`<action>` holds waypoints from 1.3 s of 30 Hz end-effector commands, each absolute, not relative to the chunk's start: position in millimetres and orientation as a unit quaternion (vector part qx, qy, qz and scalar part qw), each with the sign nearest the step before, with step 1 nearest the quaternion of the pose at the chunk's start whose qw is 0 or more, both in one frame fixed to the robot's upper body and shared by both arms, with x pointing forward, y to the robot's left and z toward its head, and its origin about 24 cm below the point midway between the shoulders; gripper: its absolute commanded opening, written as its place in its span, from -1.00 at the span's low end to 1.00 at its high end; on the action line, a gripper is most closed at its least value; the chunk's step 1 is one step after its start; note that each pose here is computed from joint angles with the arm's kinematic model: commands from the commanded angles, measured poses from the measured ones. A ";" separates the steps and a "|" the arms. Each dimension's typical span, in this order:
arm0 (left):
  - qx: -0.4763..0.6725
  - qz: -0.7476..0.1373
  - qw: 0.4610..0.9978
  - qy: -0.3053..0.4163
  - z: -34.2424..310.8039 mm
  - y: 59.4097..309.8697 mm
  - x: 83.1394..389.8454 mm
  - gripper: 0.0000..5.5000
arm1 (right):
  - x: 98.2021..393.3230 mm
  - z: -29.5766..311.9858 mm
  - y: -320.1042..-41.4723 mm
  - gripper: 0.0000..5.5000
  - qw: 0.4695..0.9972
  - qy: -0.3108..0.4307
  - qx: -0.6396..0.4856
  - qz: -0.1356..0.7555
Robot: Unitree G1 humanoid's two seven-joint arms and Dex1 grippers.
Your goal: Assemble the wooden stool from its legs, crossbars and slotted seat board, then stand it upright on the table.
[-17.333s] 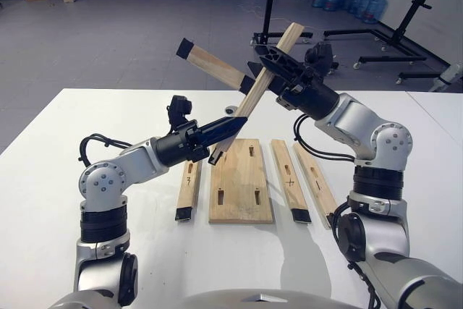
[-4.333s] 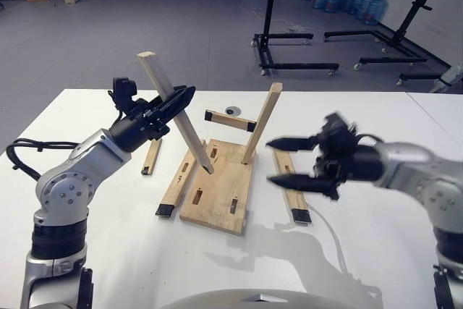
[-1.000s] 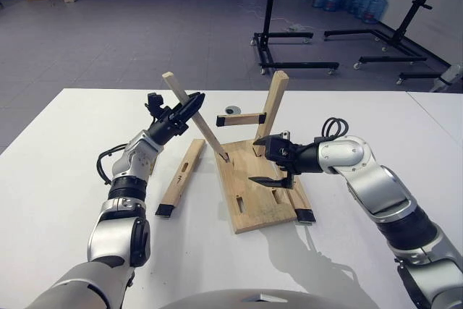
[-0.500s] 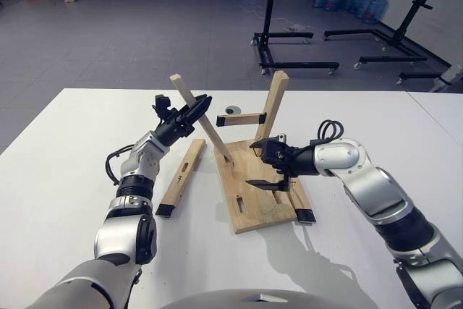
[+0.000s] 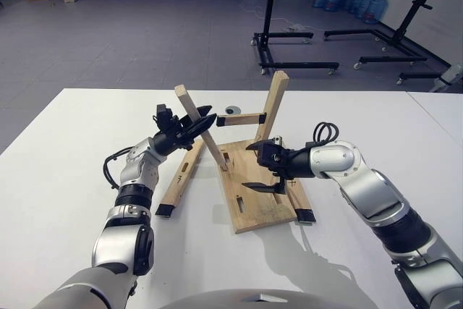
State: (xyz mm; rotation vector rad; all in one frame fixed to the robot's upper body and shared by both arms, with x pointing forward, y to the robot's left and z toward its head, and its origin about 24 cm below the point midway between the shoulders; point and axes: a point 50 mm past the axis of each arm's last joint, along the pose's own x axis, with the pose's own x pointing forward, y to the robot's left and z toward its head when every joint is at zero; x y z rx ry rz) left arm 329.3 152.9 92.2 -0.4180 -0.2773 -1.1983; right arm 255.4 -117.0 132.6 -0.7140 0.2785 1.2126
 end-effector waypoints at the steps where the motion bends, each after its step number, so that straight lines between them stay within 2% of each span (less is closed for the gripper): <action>1: -0.212 -0.557 0.789 -0.150 104.4 157.3 336.5 -0.27 | 253.4 131.3 -115.7 0.70 0.755 0.130 -0.322 0.556; 4: -0.247 -0.543 0.784 -0.169 109.1 161.1 339.9 -0.27 | 253.4 131.1 -114.1 0.70 0.754 0.129 -0.321 0.558; 9: -0.228 -0.539 0.791 -0.178 107.8 157.7 341.4 -0.27 | 252.7 130.0 -113.0 0.70 0.754 0.130 -0.320 0.559; 39: -0.193 -0.542 0.802 -0.158 87.7 144.9 342.9 -0.27 | 247.8 127.0 -105.7 0.70 0.744 0.130 -0.318 0.573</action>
